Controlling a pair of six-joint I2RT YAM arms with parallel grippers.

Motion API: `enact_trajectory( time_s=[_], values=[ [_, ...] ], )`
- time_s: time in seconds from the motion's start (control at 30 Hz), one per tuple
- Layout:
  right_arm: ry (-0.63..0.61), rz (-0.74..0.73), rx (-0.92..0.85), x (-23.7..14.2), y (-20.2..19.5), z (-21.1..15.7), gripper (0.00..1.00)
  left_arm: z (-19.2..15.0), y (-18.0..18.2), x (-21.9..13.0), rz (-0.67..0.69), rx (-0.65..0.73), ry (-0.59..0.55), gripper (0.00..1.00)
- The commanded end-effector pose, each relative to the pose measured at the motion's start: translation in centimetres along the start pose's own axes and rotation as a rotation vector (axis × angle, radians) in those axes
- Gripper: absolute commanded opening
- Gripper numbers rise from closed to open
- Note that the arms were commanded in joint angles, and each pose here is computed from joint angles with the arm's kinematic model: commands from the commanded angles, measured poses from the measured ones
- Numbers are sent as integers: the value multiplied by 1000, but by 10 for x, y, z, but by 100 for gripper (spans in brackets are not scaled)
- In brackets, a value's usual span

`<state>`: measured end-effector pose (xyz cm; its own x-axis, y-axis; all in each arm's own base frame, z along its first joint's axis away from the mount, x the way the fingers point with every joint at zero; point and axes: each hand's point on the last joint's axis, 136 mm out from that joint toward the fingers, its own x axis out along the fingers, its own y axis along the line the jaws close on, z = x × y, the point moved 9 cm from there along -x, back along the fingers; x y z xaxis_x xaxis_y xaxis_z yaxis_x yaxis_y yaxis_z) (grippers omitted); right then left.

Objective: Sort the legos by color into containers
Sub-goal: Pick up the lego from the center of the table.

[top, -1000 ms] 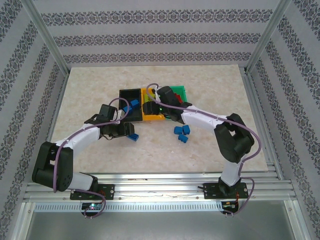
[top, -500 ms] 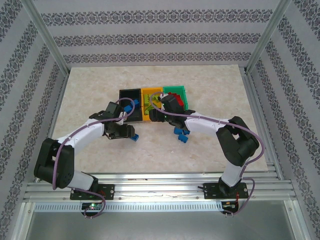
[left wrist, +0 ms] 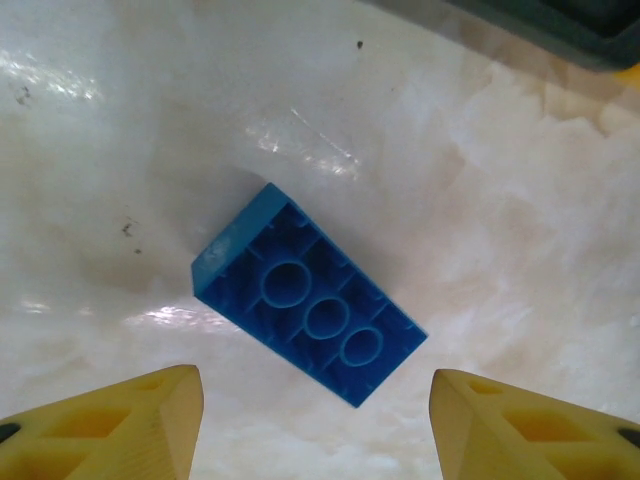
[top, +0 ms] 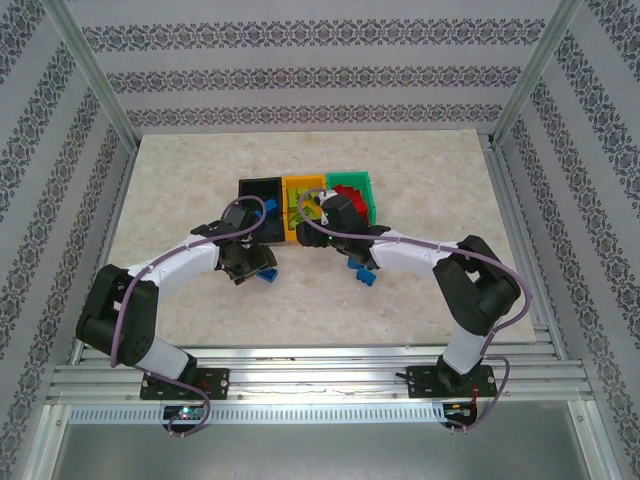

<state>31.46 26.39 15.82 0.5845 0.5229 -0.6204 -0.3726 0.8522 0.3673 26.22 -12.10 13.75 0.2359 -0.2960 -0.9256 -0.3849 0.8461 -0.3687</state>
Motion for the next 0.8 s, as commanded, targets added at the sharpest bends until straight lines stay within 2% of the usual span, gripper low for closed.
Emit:
enact_trajectory(
  time_s=[0.0, 0.2, 0.47, 0.77],
  values=[
    [-55, 8, -27, -11, 5, 3, 67, -1, -8, 5, 0, -145, -21, 60],
    [-63, -6, -39, -17, 1, -4, 68, -8, 1, 5, 234, -329, -62, 58],
    [-65, -6, -59, -24, 0, -9, 68, 4, -21, 18, 217, -340, -60, 56],
    [-62, -50, -77, -33, -9, -18, 68, 3, -16, 29, 262, -369, -57, 56]
  ],
)
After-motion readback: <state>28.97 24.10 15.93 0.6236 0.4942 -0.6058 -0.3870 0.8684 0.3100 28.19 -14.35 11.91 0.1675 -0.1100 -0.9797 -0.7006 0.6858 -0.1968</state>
